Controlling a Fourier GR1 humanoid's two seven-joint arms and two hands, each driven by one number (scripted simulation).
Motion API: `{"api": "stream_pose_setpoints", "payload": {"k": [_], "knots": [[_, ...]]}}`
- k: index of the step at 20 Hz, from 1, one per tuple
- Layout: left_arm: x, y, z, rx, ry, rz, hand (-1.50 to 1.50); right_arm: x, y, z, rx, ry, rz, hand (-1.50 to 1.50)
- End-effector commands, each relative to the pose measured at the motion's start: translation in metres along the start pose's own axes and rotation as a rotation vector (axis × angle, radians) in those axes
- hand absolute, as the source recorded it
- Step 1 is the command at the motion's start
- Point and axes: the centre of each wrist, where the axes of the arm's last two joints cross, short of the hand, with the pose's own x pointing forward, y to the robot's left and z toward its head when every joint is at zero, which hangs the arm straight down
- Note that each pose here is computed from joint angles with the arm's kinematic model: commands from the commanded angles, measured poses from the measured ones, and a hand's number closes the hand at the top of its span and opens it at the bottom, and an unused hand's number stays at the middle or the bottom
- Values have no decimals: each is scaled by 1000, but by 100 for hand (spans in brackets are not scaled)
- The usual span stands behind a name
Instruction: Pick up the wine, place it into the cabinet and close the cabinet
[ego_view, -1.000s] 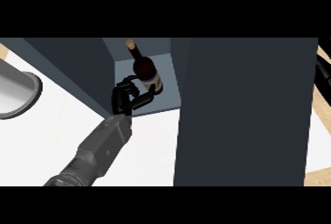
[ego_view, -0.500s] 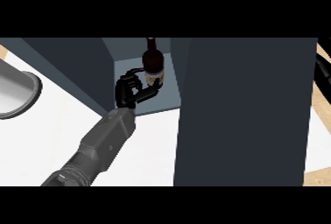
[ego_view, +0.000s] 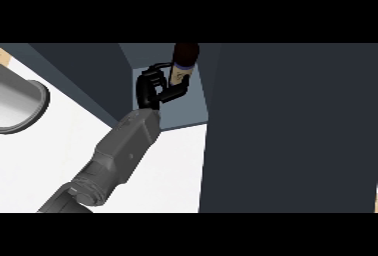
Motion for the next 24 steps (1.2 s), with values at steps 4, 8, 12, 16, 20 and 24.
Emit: {"api": "stream_pose_setpoints", "payload": {"k": [4,8,12,16,20,24], "knots": [[18,-12,-9,11,13,0,150,0,-8,4,-29,-5,2,-150],[40,-26,-19,9,57,4,150,-2,-8,7,-22,6,7,-150],[31,-20,-16,32,59,9,150,-1,-12,10,-22,-22,30,-150],[36,-21,-19,47,45,-65,150,-3,-9,7,-31,-6,9,-150],[30,2,-27,63,-64,-275,150,-5,-8,7,-12,-6,9,-150],[35,10,-34,113,-83,-352,150,2,-6,7,-1,-9,4,-150]]}}
